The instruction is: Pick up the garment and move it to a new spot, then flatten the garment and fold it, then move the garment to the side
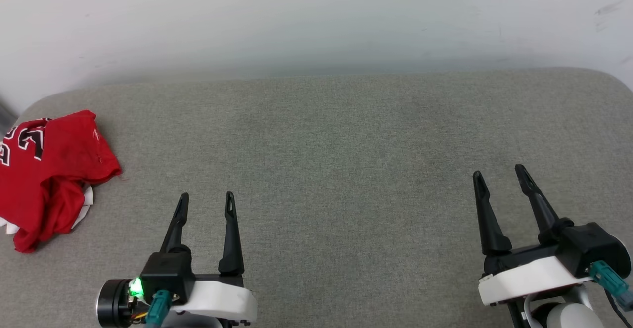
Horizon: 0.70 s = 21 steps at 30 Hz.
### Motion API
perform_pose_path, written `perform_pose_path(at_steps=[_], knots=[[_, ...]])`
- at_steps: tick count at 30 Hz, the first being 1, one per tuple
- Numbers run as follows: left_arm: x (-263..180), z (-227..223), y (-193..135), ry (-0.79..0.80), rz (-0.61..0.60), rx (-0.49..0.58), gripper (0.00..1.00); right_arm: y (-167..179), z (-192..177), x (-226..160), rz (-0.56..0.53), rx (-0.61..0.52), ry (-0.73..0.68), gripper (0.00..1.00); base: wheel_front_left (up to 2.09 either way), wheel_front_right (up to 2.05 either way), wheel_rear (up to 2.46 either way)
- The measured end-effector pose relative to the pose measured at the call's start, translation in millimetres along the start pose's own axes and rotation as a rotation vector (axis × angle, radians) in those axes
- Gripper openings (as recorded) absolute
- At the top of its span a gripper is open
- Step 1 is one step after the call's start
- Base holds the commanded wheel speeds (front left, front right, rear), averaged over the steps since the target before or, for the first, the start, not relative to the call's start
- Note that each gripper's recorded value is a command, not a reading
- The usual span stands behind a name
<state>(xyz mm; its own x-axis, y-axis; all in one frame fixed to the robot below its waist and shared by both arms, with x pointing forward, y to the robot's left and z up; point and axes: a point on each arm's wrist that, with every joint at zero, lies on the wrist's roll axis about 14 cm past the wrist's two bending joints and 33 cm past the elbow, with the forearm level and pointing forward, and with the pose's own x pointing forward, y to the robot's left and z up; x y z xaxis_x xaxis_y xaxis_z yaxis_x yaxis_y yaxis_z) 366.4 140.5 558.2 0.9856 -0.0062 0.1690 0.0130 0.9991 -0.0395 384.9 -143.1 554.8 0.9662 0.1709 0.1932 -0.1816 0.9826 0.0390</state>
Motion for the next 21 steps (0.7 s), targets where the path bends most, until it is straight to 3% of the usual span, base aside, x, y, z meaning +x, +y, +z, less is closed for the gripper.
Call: perform_pose_path(at_steps=[9, 21], knots=[[1.6, 6.4, 8.5, -0.026, -0.010, -0.102, 1.00, -4.8, 4.1, -0.7, -0.015, 0.010, -0.025, 1.00, 0.00, 0.00, 0.00], [-4.2, -5.6, 15.4, -0.028, -0.059, -0.096, 1.00, -4.2, 3.8, -2.1, -0.007, -0.038, -0.033, 1.00, 0.00, 0.00, 0.00]])
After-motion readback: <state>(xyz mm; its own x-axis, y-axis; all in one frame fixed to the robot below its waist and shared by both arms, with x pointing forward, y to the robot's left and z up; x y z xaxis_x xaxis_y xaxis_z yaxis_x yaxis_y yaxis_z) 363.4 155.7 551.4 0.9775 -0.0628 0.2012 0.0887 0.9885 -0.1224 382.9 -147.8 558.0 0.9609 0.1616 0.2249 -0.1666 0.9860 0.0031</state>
